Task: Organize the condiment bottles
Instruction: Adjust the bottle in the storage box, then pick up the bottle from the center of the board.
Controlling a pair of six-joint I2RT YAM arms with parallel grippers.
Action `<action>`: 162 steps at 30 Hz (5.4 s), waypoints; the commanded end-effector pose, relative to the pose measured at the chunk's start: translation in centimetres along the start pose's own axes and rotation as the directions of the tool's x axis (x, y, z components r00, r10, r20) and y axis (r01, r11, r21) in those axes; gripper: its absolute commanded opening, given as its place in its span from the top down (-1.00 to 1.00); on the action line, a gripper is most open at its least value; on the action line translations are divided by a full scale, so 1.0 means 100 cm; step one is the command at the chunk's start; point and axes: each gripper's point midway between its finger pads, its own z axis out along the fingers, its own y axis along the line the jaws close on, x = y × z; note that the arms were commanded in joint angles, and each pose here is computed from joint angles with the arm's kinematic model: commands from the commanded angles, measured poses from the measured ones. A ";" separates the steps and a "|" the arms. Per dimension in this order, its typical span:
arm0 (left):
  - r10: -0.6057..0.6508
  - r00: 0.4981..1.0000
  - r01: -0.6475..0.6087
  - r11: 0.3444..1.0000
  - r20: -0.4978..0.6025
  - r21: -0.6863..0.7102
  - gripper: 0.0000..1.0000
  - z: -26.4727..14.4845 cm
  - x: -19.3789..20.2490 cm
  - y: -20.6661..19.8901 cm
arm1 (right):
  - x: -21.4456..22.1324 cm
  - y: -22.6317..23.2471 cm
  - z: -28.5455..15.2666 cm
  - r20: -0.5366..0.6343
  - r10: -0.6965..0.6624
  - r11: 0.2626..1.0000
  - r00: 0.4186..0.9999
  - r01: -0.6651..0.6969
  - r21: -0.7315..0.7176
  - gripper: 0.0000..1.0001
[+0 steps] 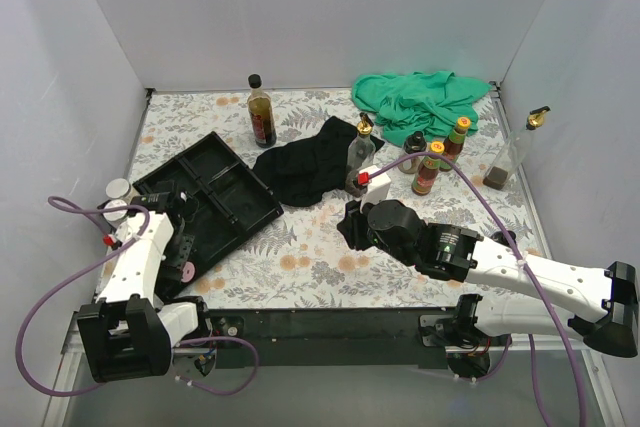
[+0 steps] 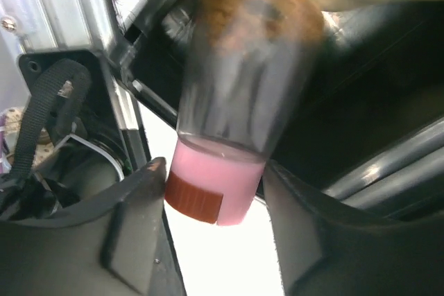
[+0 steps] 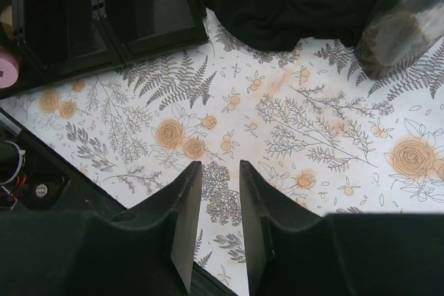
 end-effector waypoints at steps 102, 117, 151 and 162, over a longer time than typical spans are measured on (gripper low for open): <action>-0.444 0.837 0.484 0.873 -0.320 0.056 -0.28 -0.030 -0.060 -0.043 | -0.007 -0.035 -0.034 0.092 0.024 0.997 0.996 -0.030 0.070 0.24; -0.402 0.844 0.495 0.839 -0.356 0.226 -0.84 -0.078 -0.085 -0.065 | -0.003 -0.038 -0.036 0.096 0.045 0.996 0.994 -0.052 0.074 0.24; 0.201 0.515 -0.857 0.094 0.833 0.507 -0.96 -0.313 0.025 -0.356 | -0.036 -0.022 -0.093 0.147 0.015 0.994 0.989 0.002 -0.113 -0.88; 0.186 0.485 -0.872 0.028 0.855 0.489 -0.76 -0.316 0.033 -0.415 | -0.054 -0.023 -0.099 0.206 -0.001 0.994 0.979 0.024 -0.106 -0.84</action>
